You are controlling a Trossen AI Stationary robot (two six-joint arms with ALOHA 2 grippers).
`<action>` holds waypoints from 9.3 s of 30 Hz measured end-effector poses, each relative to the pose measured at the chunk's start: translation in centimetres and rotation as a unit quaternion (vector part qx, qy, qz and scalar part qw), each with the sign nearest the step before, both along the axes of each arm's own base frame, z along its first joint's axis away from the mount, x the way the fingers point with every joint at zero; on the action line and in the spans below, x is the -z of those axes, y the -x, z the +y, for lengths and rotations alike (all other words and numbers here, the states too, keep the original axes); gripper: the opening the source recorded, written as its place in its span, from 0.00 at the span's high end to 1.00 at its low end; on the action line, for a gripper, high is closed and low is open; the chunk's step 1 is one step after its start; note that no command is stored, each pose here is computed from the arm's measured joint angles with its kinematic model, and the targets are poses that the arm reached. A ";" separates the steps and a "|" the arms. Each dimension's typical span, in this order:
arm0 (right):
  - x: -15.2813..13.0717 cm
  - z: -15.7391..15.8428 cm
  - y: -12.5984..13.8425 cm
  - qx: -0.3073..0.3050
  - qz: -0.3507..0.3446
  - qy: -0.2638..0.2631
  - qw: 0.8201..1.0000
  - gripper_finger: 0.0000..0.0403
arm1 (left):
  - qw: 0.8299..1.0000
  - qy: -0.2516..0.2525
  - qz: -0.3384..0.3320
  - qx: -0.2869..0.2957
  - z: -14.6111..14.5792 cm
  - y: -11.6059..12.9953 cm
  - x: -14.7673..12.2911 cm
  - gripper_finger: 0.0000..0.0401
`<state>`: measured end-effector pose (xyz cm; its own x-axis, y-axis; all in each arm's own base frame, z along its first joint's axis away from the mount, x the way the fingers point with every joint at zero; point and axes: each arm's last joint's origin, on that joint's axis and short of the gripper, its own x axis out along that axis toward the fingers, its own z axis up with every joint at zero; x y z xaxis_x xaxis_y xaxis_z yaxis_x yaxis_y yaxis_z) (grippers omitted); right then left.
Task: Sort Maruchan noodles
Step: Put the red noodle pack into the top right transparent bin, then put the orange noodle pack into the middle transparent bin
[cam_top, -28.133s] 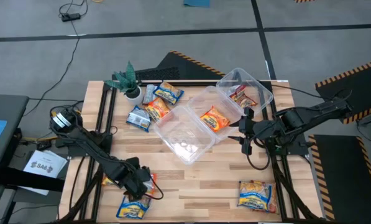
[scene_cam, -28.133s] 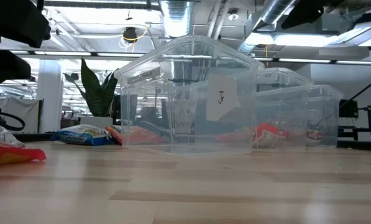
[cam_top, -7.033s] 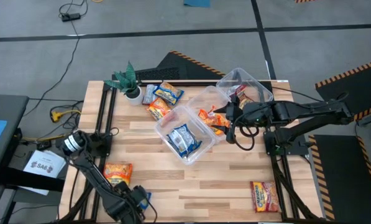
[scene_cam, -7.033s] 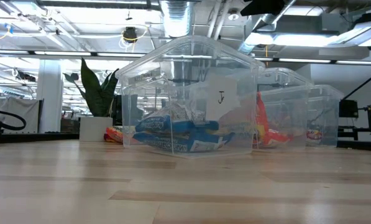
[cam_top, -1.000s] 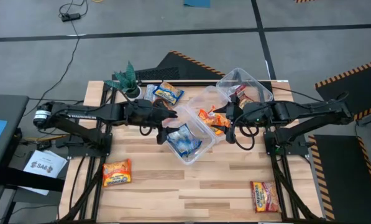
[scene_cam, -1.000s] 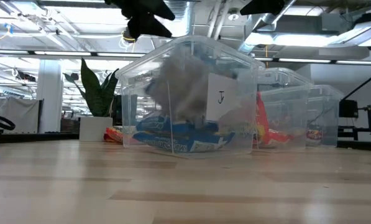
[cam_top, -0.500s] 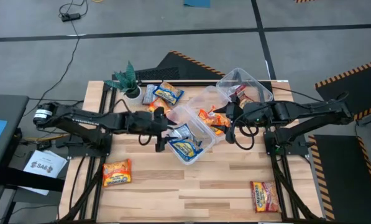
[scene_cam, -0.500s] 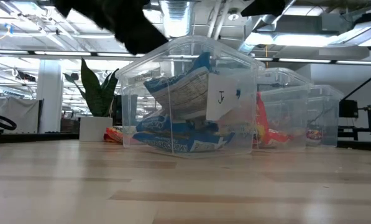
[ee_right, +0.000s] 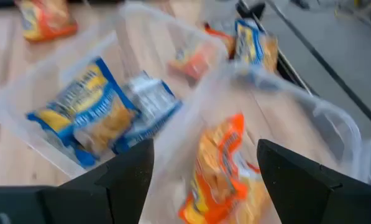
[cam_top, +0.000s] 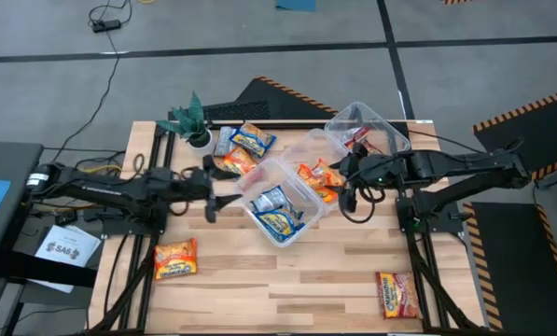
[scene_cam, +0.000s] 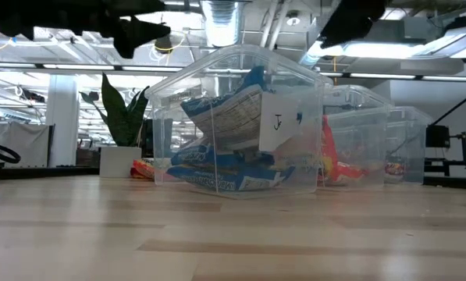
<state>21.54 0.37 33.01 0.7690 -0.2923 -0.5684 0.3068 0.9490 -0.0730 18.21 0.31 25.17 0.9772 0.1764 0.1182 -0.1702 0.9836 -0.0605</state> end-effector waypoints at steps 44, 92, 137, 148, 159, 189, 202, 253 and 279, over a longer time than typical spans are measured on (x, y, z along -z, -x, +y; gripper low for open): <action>18.3 20.3 6.2 -0.010 0.537 -0.280 0.796 0.24 | 0.999 0.008 -0.032 0.009 -1.4 1.8 -0.5 0.32; 0.6 -3.4 7.2 0.406 -0.046 0.150 0.900 0.98 | 0.998 0.030 -0.048 -0.002 -1.3 1.8 -0.8 0.32; 4.1 -1.4 0.3 -0.144 -0.318 0.008 0.937 0.31 | 0.999 0.018 -0.034 0.001 -1.4 1.8 -0.5 0.32; 5.1 0.6 -0.7 -0.190 -0.299 0.004 0.935 0.31 | 0.999 0.037 -0.012 0.026 -1.5 1.7 -0.1 0.32; 5.1 0.4 -0.7 -0.190 -0.296 0.022 0.936 0.31 | 0.905 0.229 0.354 0.066 -5.3 2.1 -3.4 0.32; 5.1 -0.5 -0.7 -0.168 -0.293 0.026 0.941 0.31 | 0.616 0.339 0.667 -0.246 -16.0 2.8 6.6 0.32; 5.2 -0.5 -0.7 -0.168 -0.291 0.026 0.941 0.31 | 0.596 0.379 0.652 -0.277 -15.3 3.6 9.0 0.32; 4.2 0.7 0.2 -0.208 -0.310 0.056 0.926 0.31 | 0.907 0.071 0.395 -0.129 -1.5 -11.3 -13.0 1.00; 4.0 2.0 0.3 -0.247 -0.315 0.087 0.912 0.31 | 0.993 0.056 0.100 0.036 10.2 -21.5 -1.4 1.00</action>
